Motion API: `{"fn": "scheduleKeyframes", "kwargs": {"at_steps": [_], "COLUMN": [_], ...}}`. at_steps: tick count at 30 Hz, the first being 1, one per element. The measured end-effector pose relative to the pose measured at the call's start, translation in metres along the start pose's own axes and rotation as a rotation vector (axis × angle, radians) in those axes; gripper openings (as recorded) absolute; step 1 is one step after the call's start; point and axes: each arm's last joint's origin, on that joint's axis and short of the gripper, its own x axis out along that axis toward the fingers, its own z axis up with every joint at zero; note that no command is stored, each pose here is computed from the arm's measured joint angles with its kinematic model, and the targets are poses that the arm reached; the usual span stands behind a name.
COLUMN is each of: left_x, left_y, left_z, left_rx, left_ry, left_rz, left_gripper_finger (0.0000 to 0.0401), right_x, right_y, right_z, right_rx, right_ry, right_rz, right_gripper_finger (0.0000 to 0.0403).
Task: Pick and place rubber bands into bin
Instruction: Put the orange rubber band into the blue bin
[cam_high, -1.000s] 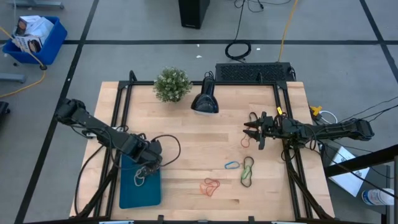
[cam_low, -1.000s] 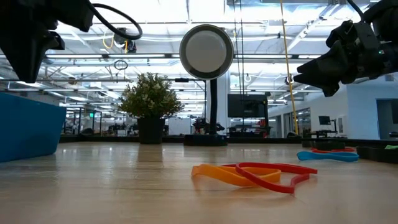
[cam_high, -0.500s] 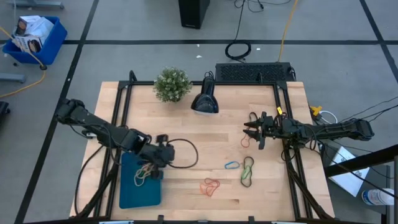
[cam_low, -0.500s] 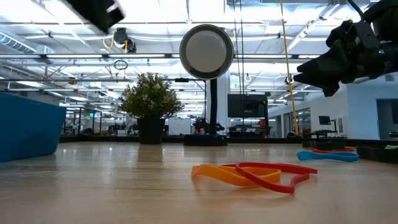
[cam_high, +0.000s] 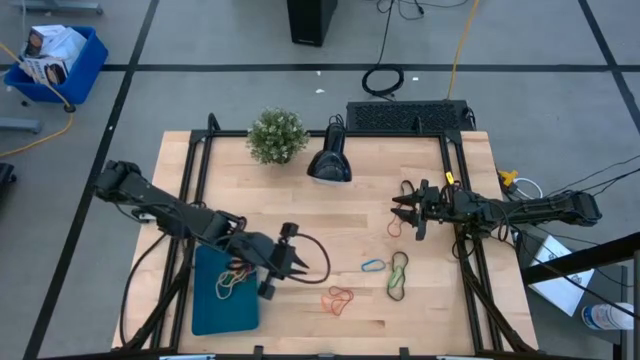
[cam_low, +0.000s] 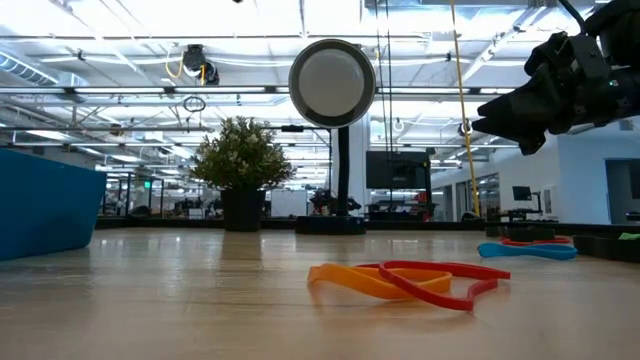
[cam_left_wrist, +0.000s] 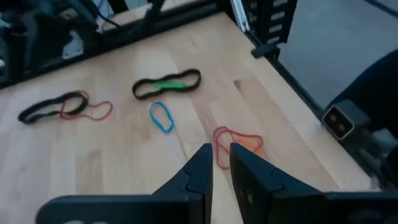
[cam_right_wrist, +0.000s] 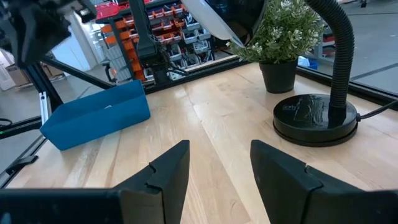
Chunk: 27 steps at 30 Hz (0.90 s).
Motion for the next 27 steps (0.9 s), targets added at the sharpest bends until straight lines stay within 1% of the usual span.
{"fn": "scheduleKeyframes", "kwargs": {"at_steps": [2, 5, 7, 9, 11, 14, 18, 20, 23, 27], "left_x": [0.014, 0.037, 0.053, 0.068, 0.082, 0.099, 0.118, 0.126, 0.134, 0.137], "left_y": [0.0, -0.003, -0.005, -0.008, -0.011, -0.015, -0.018, -0.019, -0.02, -0.02], "left_z": [-0.002, -0.014, -0.02, -0.024, -0.025, -0.032, -0.046, -0.049, -0.048, -0.041], "left_rx": [0.011, 0.022, 0.023, 0.027, 0.029, 0.031, 0.021, 0.022, 0.039, 0.012], "left_ry": [-0.003, 0.061, 0.066, 0.052, 0.004, -0.019, 0.016, 0.0, -0.025, -0.028], "left_rz": [-0.006, -0.019, -0.022, -0.067, -0.127, -0.179, -0.182, -0.186, -0.193, -0.203], "left_gripper_finger": [0.0063, 0.0063, 0.0063, 0.0063, 0.0063, 0.0063, 0.0063, 0.0063, 0.0063, 0.0066], "right_x": [0.0, 0.0, 0.0, 0.001, 0.001, 0.001, 0.001, 0.001, 0.001, 0.002], "right_y": [0.0, 0.0, 0.0, 0.0, 0.0, 0.0, 0.0, 0.0, 0.0, 0.0], "right_z": [0.0, 0.0, -0.001, -0.001, -0.001, -0.001, -0.002, -0.002, -0.002, -0.002], "right_rx": [0.0, -0.001, -0.002, -0.002, -0.003, -0.003, -0.004, -0.005, 0.0, 0.003], "right_ry": [0.002, 0.005, 0.008, 0.009, 0.012, 0.013, 0.017, 0.02, 0.021, 0.022], "right_rz": [0.0, -0.001, -0.002, -0.002, -0.003, -0.003, -0.005, -0.005, -0.005, -0.006], "right_gripper_finger": [0.0164, 0.0164, 0.0164, 0.0164, 0.0164, 0.0164, 0.0164, 0.0164, 0.0164, 0.0164]}}
